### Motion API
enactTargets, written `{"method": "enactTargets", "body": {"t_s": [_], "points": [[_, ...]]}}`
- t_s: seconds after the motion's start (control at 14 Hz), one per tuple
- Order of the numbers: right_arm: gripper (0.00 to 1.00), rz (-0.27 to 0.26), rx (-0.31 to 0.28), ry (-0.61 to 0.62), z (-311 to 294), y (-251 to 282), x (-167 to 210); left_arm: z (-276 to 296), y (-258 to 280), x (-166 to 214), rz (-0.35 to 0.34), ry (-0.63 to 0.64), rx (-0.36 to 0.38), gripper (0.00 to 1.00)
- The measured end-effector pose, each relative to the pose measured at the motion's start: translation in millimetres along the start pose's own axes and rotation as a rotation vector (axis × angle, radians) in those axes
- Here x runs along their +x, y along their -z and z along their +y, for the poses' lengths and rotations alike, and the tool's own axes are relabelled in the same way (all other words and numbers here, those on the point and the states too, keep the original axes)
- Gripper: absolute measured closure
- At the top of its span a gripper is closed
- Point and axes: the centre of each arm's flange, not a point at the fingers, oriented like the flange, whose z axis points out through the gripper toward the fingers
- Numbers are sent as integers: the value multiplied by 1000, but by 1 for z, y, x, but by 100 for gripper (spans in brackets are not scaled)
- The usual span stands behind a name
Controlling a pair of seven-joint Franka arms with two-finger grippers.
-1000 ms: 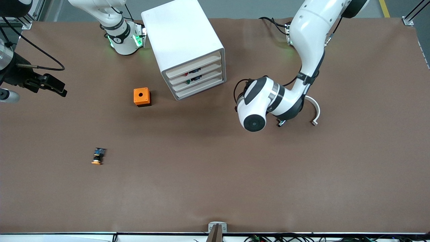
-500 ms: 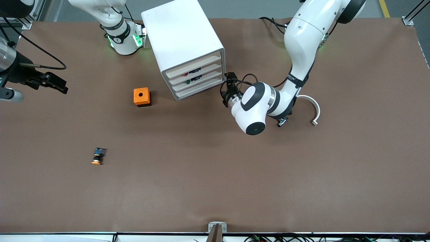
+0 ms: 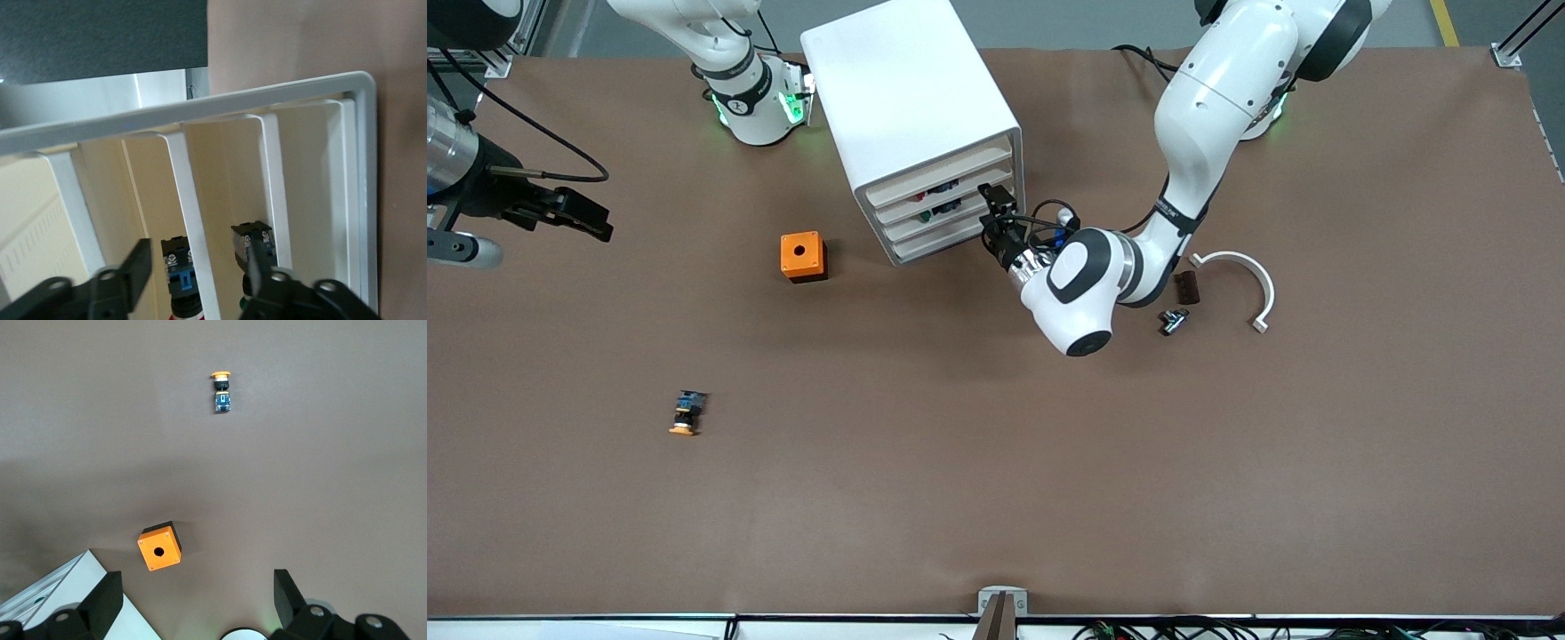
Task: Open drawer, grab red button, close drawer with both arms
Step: 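Pull the drawer open with the left gripper while the right gripper approaches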
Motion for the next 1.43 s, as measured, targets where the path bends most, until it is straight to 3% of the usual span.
{"method": "enactTargets", "body": {"t_s": [0.21, 0.36, 0.5, 0.64, 0.86, 1.07, 1.43], "points": [[0, -1, 0, 1, -1, 0, 0, 5, -25, -3, 34, 67, 14, 39], [0, -1, -1, 4, -2, 0, -1, 4, -39, -6, 55, 85, 17, 59], [0, 0, -1, 6, -4, 0, -1, 3, -41, -7, 58, 95, 16, 66], [0, 2, -1, 5, -6, 0, -1, 2, -36, -7, 41, 100, 30, 87], [0, 4, 0, -47, -8, 0, -1, 12, -3, 2, -30, 88, 44, 86], [0, -5, 21, -152, -20, -1, -2, 16, 35, 6, -84, 70, 8, 86], [0, 1, 69, -327, -107, -18, -6, 21, 95, 16, -149, 12, -81, 86]]}}
